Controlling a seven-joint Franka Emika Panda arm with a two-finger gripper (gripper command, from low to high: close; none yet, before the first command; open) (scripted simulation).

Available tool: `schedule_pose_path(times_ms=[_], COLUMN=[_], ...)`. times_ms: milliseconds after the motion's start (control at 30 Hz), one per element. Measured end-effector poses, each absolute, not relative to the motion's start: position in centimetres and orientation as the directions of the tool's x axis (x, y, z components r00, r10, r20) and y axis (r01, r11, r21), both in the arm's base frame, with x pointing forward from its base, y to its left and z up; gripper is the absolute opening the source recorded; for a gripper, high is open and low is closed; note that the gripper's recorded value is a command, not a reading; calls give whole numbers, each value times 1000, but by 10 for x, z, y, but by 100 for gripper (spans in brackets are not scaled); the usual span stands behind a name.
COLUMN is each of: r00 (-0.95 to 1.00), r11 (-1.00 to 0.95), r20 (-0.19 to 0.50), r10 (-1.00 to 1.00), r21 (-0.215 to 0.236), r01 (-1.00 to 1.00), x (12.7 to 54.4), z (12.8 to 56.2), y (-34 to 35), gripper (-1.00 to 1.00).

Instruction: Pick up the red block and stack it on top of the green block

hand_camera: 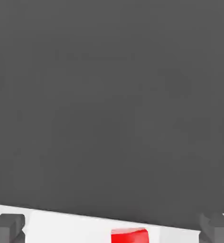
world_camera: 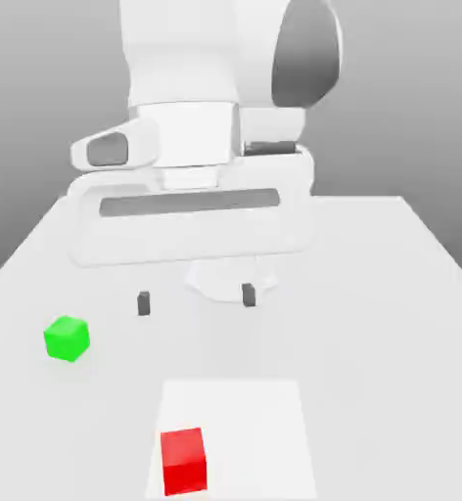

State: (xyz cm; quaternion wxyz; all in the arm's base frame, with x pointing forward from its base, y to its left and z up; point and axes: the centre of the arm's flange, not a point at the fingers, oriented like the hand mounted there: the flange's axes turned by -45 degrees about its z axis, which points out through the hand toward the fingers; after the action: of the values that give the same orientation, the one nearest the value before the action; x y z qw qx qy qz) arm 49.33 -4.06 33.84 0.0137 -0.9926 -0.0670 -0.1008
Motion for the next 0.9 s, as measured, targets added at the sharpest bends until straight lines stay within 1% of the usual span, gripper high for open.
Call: schedule_pose_path(times_ms=[200,267,367,400,633,800,900], r00=[984,984,983,983,983,984,990], r11=[-985,-984,-983,-983,-983,-984,-990], r20=[29,8,1,1,0,-1,-6], r10=[173,180,181,181,181,179,140], r21=[-2,1,1,1,0,1,30], r01=[173,180,181,181,181,179,140], x=[474,471,470,469,469,468,435], z=[228,199,159,150,149,204,226], y=[-54,-56,-56,-57,-57,-60,-123], gripper=[0,0,0,-100,-100,-100,-100])
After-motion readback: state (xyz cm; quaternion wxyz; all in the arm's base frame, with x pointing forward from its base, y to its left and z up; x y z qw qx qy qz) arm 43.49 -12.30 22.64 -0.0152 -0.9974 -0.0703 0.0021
